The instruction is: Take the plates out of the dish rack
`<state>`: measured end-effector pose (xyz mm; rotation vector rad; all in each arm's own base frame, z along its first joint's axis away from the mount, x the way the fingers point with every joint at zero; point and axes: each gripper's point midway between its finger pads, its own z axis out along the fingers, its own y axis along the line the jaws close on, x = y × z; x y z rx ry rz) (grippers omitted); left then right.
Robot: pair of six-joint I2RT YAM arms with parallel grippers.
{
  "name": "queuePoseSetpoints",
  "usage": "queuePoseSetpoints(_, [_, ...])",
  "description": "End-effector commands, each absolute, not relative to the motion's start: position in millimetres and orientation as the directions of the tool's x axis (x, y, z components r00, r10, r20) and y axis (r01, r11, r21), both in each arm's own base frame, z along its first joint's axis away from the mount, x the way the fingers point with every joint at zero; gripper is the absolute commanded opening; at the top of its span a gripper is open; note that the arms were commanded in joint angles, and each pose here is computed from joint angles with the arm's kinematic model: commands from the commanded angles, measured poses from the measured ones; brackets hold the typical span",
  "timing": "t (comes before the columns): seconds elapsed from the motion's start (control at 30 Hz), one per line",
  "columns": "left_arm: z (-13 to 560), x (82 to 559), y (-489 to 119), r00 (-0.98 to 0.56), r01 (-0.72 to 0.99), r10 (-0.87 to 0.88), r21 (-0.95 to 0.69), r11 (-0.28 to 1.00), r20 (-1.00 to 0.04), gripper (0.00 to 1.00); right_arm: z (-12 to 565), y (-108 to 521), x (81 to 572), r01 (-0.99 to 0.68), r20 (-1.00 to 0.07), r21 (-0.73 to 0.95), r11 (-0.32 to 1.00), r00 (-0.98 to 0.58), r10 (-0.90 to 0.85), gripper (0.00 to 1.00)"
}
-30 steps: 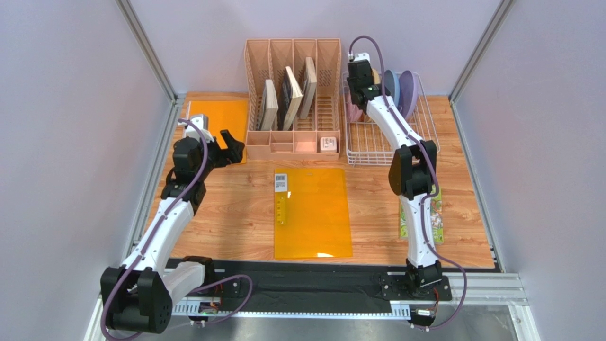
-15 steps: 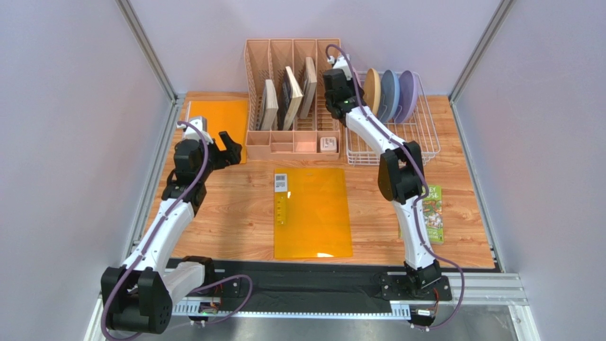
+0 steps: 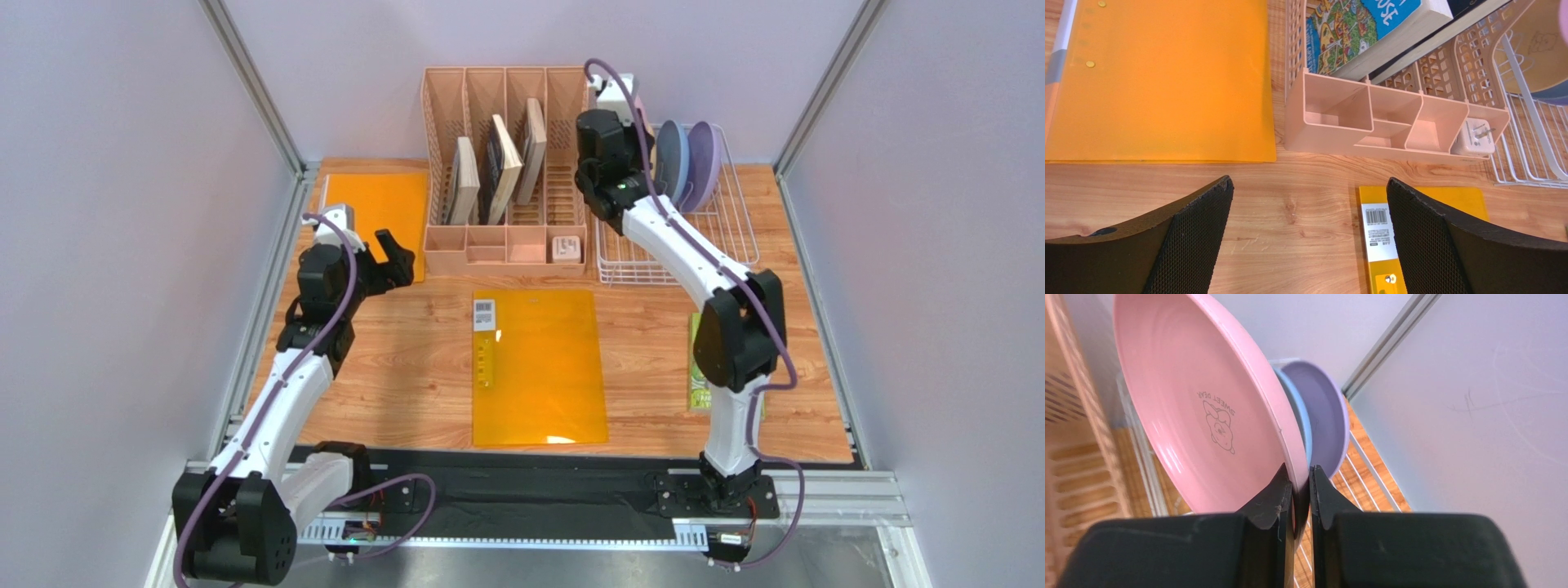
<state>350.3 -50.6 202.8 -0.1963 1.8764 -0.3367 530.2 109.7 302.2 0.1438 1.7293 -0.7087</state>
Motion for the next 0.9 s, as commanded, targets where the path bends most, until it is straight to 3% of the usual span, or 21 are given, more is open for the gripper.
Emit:
queuePoseSetpoints(0.0, [223, 349, -57, -0.274, 0.084, -0.314, -0.348, 0.934, -0.909, 1.00, 353, 116, 494, 0.431, -0.972, -0.221, 0.875, -0.170, -0.162, 0.00])
queuePoseSetpoints(0.13, [232, 346, -74, -0.271, 0.182, -0.326, -0.381, 0.907, -0.906, 1.00, 341, 140, 468, 0.229, -0.976, -0.075, 0.971, -0.217, -0.024, 0.00])
queuePoseSetpoints(0.3, [247, 341, -109, -0.295, 0.364, -0.359, -0.452, 0.814, -0.885, 0.97, 318, 172, 421, -0.019, -0.938, 0.103, 0.995, -0.334, 0.091, 0.00])
queuePoseSetpoints(0.43, [257, 335, -129, -0.292, 0.472, -0.404, -0.498, 0.728, -0.867, 0.96, 288, 206, 390, -0.199, -0.886, 0.238, 0.950, -0.446, 0.129, 0.00])
queuePoseSetpoints(0.63, [241, 328, -151, -0.349, 0.503, -0.387, -0.519, 0.691, -0.853, 0.95, 280, 249, 359, -0.357, -0.816, 0.452, 0.818, -0.536, 0.218, 0.00])
queuePoseSetpoints(0.87, [225, 318, -171, -0.393, 0.530, -0.398, -0.558, 0.638, -0.829, 0.93, 259, 278, 342, -0.412, -0.752, 0.556, 0.722, -0.620, 0.225, 0.00])
